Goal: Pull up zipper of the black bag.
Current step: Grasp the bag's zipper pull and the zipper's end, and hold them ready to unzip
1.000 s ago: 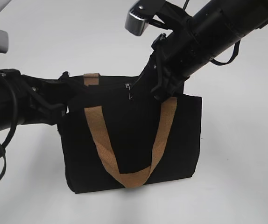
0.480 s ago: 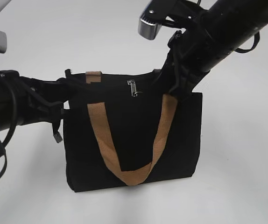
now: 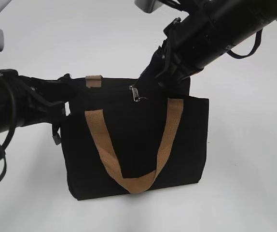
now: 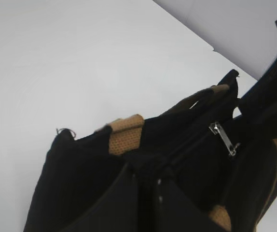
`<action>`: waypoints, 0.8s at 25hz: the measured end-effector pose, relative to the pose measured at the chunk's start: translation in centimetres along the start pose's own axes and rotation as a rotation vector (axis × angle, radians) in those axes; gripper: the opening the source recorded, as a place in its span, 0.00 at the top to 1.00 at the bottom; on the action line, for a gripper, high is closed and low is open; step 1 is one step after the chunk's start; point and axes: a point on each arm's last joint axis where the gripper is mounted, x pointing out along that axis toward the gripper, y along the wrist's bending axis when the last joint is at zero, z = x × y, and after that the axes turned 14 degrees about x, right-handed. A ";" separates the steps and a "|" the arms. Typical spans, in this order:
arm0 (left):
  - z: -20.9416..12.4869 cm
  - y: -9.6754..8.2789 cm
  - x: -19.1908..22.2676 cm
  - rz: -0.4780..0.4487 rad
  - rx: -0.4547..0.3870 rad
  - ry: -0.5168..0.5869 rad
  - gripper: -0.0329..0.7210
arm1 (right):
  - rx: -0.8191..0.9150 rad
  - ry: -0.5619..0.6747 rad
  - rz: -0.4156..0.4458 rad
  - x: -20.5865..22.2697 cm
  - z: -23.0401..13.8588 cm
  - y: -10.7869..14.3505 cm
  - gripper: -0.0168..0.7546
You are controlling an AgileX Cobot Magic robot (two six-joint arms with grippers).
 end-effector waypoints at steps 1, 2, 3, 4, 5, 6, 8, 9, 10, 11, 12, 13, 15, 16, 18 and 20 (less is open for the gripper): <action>0.1 0.0 -0.1 0.000 0.000 -0.003 0.96 | 0.005 -0.001 0.004 0.1 0.0 0.0 0.67; 0.1 0.0 -0.1 0.001 0.000 -0.006 0.96 | 0.008 0.000 0.007 0.2 0.0 -0.1 0.63; 0.2 0.0 -0.1 0.001 0.000 -0.012 0.96 | 0.011 0.002 0.007 0.4 0.0 -0.1 0.61; 0.3 0.0 -0.2 0.001 0.000 -0.022 0.96 | 0.013 0.006 0.009 0.5 -0.1 -0.2 0.60; 0.4 0.0 -0.2 0.002 -0.001 -0.030 0.96 | 0.017 0.011 0.011 0.7 -0.1 -0.3 0.61; 0.5 0.0 -0.2 0.002 -0.011 -0.042 0.96 | 0.018 0.013 0.011 0.8 -0.2 -0.3 0.61; 0.6 0.0 -0.3 0.001 -0.024 -0.056 0.96 | 0.016 0.016 0.012 1.0 -0.2 -0.4 0.63; 0.7 0.0 -0.3 0.000 -0.027 -0.059 0.96 | 0.005 0.018 0.014 1.1 -0.2 -0.3 0.64; 0.7 0.0 -0.3 0.000 -0.030 -0.062 0.96 | -0.006 0.019 0.016 1.2 -0.2 -0.2 0.65; 0.7 0.0 -0.3 0.000 -0.031 -0.066 0.96 | -0.019 0.021 0.019 1.2 -0.2 -0.1 0.66; 0.8 0.0 -0.3 0.000 -0.034 -0.068 0.96 | -0.029 0.024 0.022 1.4 -0.2 0.0 0.67; 0.8 0.0 -0.3 0.000 -0.034 -0.073 0.96 | -0.036 0.025 0.024 1.5 -0.2 0.1 0.67; 0.8 0.0 -0.3 0.000 -0.037 -0.076 0.96 | -0.043 0.027 0.027 1.5 -0.2 0.2 0.67; 0.8 0.0 -0.3 0.000 -0.037 -0.077 0.96 | -0.044 0.027 0.027 1.6 -0.2 0.2 0.67; 0.8 0.0 -0.3 0.000 -0.038 -0.079 0.96 | -0.048 0.015 0.021 1.3 -0.1 0.3 0.67; 0.8 0.0 -0.3 0.000 -0.038 -0.079 0.96 | -0.056 -0.003 0.019 0.6 0.1 0.7 0.67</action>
